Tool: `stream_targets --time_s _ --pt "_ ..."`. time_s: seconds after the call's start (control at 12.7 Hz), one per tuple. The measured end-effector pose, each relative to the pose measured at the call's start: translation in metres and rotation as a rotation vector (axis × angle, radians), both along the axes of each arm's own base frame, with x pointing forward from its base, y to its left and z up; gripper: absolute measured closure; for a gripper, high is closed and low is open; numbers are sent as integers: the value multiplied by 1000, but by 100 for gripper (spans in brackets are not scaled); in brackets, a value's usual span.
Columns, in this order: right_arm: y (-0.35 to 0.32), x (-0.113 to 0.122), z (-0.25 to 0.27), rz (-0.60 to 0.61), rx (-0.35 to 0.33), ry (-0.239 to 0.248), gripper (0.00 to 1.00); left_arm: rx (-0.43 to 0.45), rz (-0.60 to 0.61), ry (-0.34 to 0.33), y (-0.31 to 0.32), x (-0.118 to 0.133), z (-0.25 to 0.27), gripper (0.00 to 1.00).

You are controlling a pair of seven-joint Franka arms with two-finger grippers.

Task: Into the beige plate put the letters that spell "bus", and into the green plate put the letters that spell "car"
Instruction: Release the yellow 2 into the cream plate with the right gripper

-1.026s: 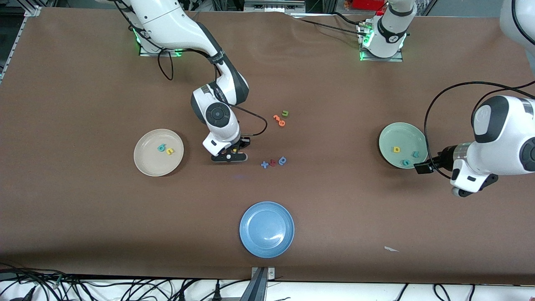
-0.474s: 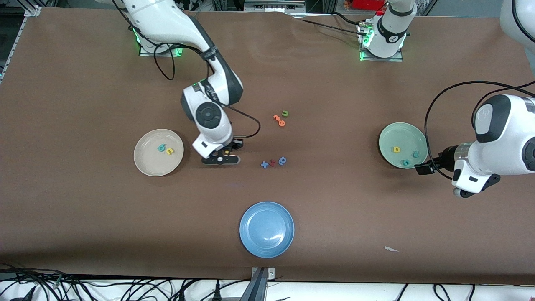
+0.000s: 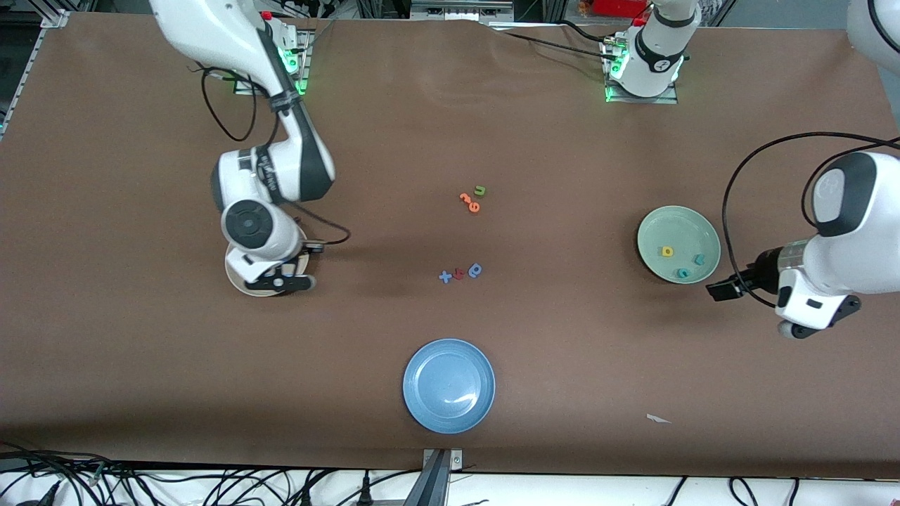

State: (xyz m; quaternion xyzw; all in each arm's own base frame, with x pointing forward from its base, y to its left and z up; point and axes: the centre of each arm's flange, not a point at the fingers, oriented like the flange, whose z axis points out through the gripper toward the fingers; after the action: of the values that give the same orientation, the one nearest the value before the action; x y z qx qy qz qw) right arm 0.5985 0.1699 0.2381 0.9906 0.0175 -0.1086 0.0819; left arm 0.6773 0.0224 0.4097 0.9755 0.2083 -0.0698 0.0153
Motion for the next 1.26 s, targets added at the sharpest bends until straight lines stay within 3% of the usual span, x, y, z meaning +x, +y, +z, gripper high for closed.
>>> stream_targets --time_s 0.08,0.32,0.55,0.63,0.87,1.11,1.26 --pt "-26 2 -12 0 1 11 73 0 -47 -27 3 1 14 0" --pt "-50 5 -19 -2 6 25 40 22 -234 -80 17 -11 69 0" --pt "-28 10 28 19 36 27 5 50 -357 -86 23 -30 112 0" --pt "-23 12 56 23 52 24 0 51 -369 -78 22 -33 114 0" --pt "-21 17 145 21 101 -6 0 46 -379 -57 22 -35 107 0" --pt "-39 26 206 -1 128 -97 0 45 -382 -52 21 -35 105 0" --pt "-43 23 236 -6 138 -95 0 45 -382 -50 21 -36 104 0"
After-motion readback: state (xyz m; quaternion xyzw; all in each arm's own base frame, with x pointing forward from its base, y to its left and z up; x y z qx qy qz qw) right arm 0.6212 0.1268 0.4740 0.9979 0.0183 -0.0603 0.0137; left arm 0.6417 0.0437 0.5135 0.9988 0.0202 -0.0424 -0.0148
